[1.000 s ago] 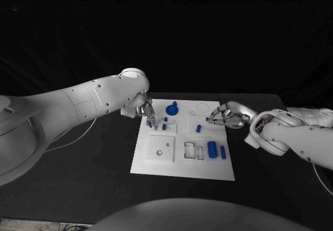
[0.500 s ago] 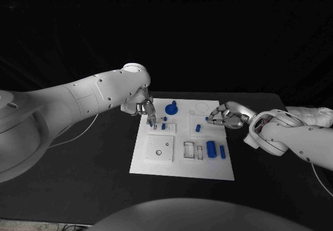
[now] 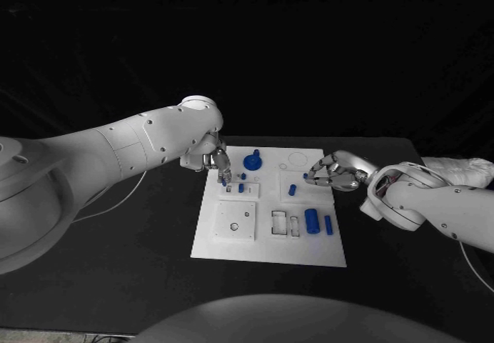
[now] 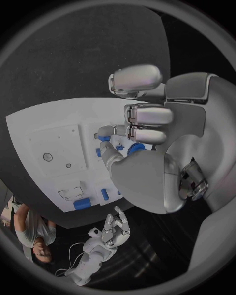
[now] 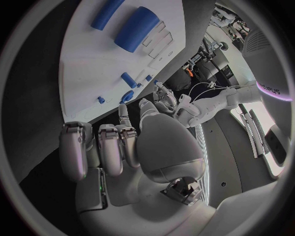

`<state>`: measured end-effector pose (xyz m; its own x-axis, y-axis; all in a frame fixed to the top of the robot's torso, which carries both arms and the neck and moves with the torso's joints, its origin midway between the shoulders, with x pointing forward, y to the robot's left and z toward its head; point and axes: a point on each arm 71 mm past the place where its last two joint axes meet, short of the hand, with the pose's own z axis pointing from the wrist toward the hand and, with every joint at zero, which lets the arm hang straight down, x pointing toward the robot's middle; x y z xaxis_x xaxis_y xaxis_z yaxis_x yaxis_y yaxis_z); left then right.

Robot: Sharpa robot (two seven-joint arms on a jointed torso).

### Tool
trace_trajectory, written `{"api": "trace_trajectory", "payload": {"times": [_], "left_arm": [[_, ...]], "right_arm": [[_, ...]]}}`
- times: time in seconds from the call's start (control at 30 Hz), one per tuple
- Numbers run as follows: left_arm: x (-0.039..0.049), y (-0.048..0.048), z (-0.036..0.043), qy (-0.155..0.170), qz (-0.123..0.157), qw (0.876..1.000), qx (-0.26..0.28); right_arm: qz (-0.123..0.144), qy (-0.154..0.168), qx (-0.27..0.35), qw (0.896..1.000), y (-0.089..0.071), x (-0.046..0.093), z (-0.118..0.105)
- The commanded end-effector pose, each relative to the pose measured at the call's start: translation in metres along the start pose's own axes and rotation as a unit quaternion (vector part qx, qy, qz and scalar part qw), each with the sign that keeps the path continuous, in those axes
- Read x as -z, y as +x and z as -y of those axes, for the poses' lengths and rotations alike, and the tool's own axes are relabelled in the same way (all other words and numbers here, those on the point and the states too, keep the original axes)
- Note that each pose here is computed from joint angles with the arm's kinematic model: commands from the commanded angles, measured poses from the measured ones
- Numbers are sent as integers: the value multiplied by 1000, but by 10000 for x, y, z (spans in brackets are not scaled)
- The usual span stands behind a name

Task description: Assemble the parts on the task board

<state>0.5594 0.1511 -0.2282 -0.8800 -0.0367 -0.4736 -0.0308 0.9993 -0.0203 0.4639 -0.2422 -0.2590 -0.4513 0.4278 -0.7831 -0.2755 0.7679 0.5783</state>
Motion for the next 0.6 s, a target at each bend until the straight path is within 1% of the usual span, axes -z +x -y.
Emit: {"api": "trace_trajectory", "payload": {"times": [0.03,0.23,0.6], "left_arm": [[-4,-7,-9,-27,18,999,2],[-13,10,13,-23,19,1000,-1],[-33,30,26,-18,21,1000,1]], "right_arm": [[-3,-2,1,1000,10,5,-1],[-3,-3,1,1000,14,3,-4],[-2,-2,1,1000,11,8,3]]}}
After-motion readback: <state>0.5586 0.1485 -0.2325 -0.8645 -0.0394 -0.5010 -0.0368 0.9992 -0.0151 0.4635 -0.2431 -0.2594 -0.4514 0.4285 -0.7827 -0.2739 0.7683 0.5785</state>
